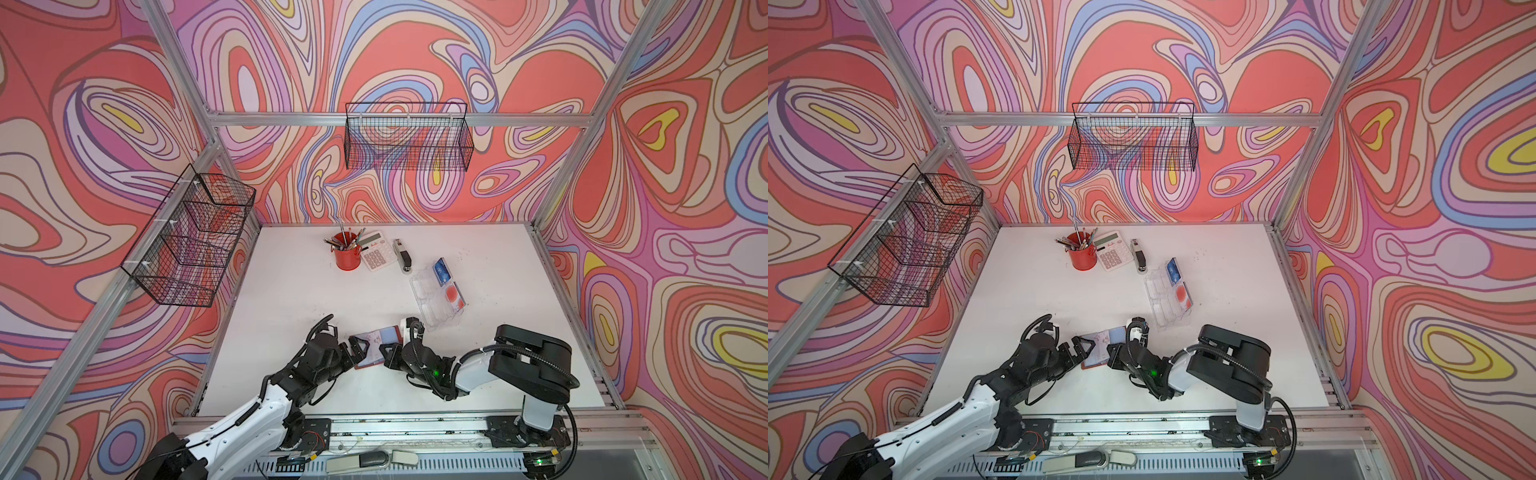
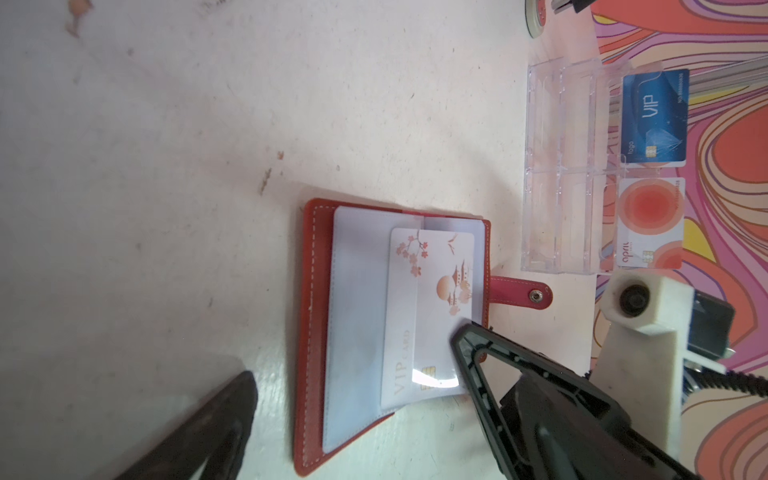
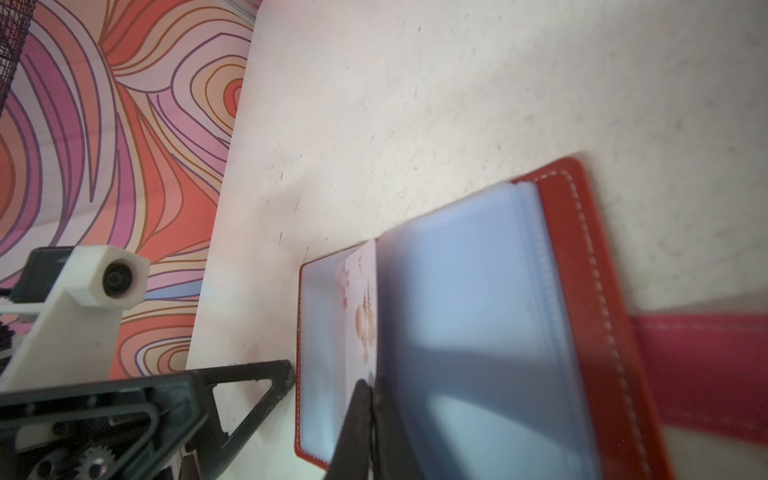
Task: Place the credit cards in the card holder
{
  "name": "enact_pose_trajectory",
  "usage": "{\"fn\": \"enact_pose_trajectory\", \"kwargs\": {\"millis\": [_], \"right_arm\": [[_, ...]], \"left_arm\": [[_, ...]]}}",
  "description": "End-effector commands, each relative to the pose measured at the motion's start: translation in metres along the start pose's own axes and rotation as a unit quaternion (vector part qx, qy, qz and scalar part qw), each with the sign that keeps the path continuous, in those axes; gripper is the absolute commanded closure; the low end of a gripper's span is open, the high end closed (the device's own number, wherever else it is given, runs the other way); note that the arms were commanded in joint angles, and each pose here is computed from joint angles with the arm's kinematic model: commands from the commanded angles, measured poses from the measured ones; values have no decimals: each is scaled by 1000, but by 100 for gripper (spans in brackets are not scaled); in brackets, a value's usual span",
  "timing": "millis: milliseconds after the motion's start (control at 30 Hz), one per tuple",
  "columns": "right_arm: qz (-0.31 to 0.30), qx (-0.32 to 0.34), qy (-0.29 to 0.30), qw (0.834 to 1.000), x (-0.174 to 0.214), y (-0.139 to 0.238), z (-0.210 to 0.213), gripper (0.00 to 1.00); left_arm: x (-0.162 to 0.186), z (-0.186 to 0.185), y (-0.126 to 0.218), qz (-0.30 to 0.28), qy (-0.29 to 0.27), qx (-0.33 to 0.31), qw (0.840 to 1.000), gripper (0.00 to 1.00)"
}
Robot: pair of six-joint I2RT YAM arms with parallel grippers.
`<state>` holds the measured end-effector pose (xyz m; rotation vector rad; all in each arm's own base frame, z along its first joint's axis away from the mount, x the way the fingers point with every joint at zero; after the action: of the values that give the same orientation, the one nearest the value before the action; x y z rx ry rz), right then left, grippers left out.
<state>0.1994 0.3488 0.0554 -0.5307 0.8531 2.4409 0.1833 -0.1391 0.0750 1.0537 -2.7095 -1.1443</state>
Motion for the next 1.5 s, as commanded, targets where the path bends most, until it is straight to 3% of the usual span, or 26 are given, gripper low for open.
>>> {"fn": "enact_pose_trajectory", "kwargs": {"millis": [0,300,700,767,933,1100,1467], "right_arm": [[39,36,25,998,18,-1,-19,100],[52,4,35,998,25,-4,-15,100],[72,44,90,992,25,-12,-14,100],[64,55,95,992,20,-8,-14,88],[40,94,125,987,-3,3,-2,76],[27,120,143,982,-17,9,8,72],[64,106,140,982,3,-14,5,71]], "left_arm": [[3,-2,-3,14,-8,-4,1000,0],[3,1,-7,14,-10,-11,1000,0],[1,4,-8,8,-15,-25,1000,0],[1,4,-8,11,-15,-23,1000,0],[-1,6,-6,1,-16,-28,999,0],[-1,5,-4,-2,-15,-19,1000,0],[2,1,-10,12,-20,-10,1000,0]]}}
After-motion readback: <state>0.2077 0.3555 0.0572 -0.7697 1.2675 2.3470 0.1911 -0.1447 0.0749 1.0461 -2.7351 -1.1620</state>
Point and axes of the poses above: each gripper's point midway between its finger pads, its own y axis back along the fingers, its own z axis along the line the jaws close on, x = y × z, the point moved 4 cm from there along y, back along the fingers, and after that the axes turned 4 degrees about y, right-handed, at the moved point
